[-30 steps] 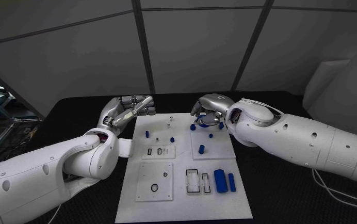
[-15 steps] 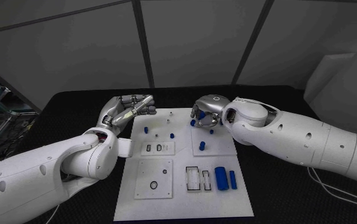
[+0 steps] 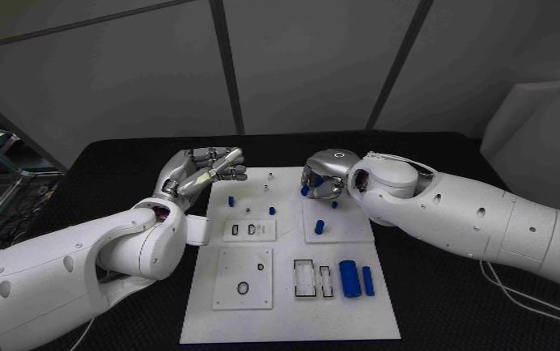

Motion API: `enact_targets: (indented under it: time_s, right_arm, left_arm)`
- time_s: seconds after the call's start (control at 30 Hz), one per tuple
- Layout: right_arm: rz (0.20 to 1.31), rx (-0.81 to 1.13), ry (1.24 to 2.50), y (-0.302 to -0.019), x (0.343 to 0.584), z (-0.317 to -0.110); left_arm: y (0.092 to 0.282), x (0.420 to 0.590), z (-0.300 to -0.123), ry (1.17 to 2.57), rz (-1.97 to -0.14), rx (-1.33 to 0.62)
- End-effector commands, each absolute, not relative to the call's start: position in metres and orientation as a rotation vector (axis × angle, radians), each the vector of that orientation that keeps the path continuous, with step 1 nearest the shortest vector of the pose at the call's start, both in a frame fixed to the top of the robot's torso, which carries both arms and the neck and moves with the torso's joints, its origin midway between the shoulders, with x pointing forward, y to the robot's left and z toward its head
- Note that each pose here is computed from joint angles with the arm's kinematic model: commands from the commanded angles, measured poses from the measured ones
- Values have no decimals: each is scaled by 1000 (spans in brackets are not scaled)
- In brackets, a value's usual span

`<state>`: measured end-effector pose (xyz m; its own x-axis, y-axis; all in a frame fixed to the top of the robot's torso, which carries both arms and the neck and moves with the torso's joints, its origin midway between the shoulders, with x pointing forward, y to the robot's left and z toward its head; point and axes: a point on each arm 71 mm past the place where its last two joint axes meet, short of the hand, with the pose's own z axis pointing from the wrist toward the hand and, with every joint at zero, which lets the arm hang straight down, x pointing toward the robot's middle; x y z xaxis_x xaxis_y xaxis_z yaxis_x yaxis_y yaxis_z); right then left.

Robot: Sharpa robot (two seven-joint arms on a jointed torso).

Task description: Assemble the parts on the task board

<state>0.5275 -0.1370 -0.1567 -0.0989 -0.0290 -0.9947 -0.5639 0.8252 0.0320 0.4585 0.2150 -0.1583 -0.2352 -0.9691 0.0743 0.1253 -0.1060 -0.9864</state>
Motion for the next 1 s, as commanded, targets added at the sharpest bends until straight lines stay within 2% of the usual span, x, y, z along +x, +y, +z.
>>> enact_targets:
  time_s: [0.03,0.43,1.0]
  right_arm:
    - [482,-499,1621,-135,527,-156]
    - [498,-496,1607,-130,528,-155]
    - [570,-386,1431,-129,522,-134]
  left_arm:
    - [213,458,-157,1232,-1527,-1044]
    - [212,458,-157,1237,-1532,-1046]
    - [218,460,-158,1243,-1517,-1053]
